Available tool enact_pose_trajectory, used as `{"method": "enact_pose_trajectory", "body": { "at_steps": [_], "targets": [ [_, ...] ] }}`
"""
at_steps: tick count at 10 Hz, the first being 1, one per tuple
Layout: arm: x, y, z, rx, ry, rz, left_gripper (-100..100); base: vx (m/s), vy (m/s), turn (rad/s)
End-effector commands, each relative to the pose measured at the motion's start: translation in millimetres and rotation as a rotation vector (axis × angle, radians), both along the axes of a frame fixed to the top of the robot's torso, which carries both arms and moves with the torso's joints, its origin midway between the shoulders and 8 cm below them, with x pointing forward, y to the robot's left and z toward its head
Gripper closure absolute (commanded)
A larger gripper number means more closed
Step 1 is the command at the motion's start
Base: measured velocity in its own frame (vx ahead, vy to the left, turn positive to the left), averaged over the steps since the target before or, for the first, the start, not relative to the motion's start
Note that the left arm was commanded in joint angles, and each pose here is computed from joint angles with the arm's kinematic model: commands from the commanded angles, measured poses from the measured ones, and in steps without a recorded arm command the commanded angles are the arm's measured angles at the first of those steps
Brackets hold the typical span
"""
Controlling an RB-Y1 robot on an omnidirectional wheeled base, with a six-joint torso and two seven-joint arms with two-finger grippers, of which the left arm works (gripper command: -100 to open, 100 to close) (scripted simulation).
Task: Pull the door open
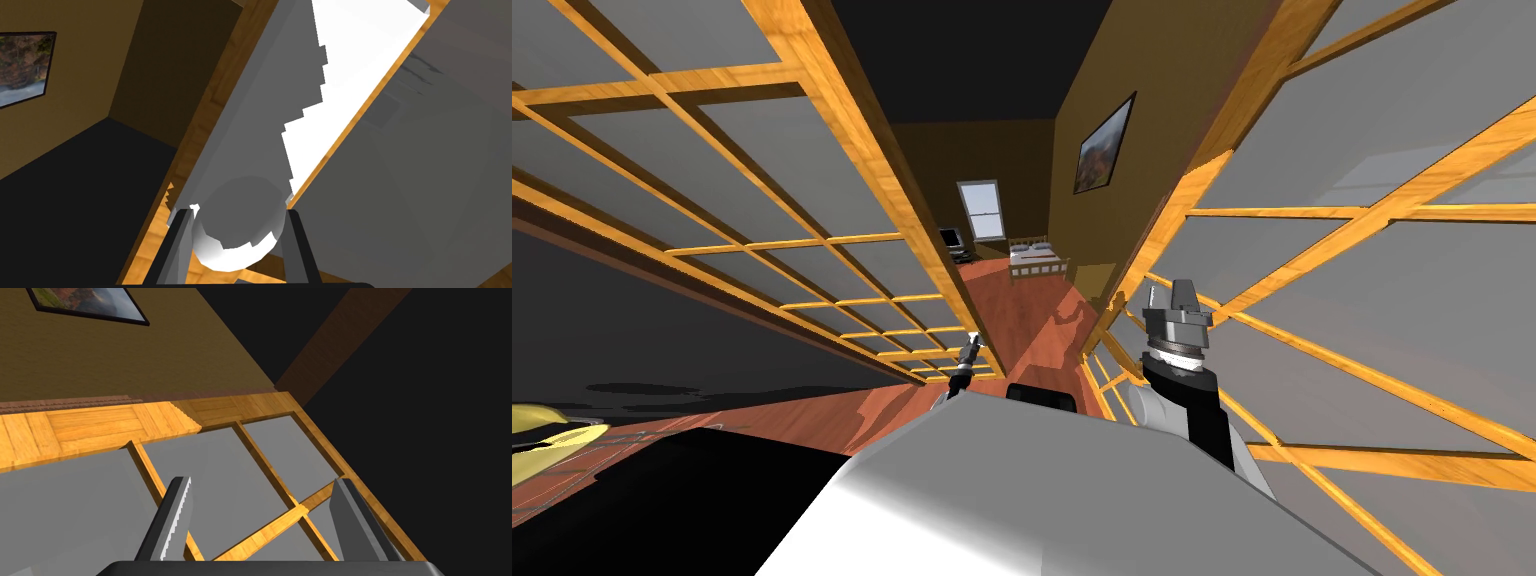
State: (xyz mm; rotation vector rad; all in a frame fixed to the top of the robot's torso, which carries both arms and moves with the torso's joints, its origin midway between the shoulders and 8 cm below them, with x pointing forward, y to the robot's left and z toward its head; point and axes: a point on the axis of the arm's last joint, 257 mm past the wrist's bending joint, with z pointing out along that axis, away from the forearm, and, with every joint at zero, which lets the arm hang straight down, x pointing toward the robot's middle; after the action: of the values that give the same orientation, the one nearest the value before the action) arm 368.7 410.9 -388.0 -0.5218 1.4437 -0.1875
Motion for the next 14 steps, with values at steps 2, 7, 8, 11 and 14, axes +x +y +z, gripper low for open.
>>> {"method": "enact_pose_trajectory", "body": {
  "at_steps": [2, 7, 8, 11, 14],
  "targets": [
    [3.2, -9.6, 1.3, -0.077, -0.026, -0.01, 100, -0.057, 0.013, -0.035],
    [5.8, -13.1, 4.1, -0.225, -0.073, -0.01, 100, -0.055, 0.012, -0.036],
    [6.6, -14.3, 5.0, -0.275, -0.088, -0.01, 100, -0.05, 0.016, -0.05],
    [8.2, -16.9, 6.7, -0.373, -0.12, -0.01, 100, -0.063, 0.014, -0.04],
    [9.1, -18.2, 7.5, -0.431, -0.137, -0.011, 100, -0.046, 0.012, -0.033]
  ]
}}
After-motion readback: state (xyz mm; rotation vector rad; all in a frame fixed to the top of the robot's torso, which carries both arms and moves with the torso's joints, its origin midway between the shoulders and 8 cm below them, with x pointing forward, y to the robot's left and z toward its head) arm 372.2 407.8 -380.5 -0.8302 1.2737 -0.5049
